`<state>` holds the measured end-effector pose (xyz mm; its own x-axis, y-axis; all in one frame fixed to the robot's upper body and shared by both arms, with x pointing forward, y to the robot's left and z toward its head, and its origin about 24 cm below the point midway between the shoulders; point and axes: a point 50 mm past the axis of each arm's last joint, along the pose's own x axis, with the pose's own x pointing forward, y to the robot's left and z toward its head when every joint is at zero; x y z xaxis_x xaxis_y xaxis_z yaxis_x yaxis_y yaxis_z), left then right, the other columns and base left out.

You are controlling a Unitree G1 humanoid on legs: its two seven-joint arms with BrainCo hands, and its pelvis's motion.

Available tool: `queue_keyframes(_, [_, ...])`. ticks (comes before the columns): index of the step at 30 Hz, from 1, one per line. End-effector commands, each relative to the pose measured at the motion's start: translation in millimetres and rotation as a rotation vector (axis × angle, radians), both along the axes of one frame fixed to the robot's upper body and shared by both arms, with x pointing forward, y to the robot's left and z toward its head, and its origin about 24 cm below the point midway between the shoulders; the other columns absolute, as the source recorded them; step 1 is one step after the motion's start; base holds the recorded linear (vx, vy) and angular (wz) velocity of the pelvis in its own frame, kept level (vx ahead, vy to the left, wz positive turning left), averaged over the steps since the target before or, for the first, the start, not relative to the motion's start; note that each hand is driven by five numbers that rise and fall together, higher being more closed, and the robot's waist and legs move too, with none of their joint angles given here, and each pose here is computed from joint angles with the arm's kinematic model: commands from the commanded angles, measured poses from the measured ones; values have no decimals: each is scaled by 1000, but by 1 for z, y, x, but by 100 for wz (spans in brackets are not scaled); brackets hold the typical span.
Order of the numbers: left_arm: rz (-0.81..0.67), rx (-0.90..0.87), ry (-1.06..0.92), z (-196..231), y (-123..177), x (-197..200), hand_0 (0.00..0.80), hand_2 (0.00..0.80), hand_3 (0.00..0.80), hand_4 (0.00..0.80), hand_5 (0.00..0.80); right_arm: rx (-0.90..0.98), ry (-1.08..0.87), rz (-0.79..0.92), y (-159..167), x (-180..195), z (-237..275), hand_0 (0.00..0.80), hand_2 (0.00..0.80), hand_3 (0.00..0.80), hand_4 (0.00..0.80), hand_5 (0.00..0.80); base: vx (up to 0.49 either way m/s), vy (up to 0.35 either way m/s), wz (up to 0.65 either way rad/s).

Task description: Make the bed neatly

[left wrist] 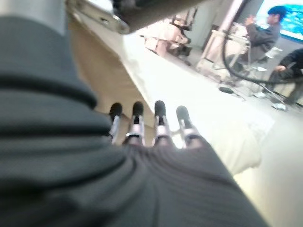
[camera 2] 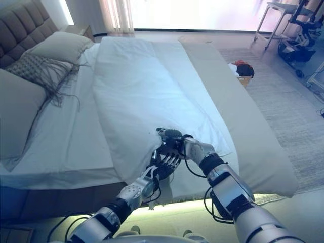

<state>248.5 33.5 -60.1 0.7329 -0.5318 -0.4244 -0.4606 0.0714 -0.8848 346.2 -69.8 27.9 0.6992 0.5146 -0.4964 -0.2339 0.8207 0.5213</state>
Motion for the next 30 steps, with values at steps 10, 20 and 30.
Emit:
queue_keyframes(10, [-175, -44, -95, 19, -40, 5, 0, 0, 0, 0, 0, 14, -161, -70, -17, 32, 46, 800, 800, 800, 800, 800, 0, 0, 0])
queue_keyframes(20, [-171, -46, -130, 24, -36, 11, 0, 0, 0, 0, 0, -1, -169, -82, -26, 35, 50, 800, 800, 800, 800, 800, 0, 0, 0])
queue_keyframes(30, [-224, -33, -130, 22, -37, 6, 0, 0, 0, 0, 0, -18, -182, -95, -35, 39, 55, 800, 800, 800, 800, 800, -6, 7, 3])
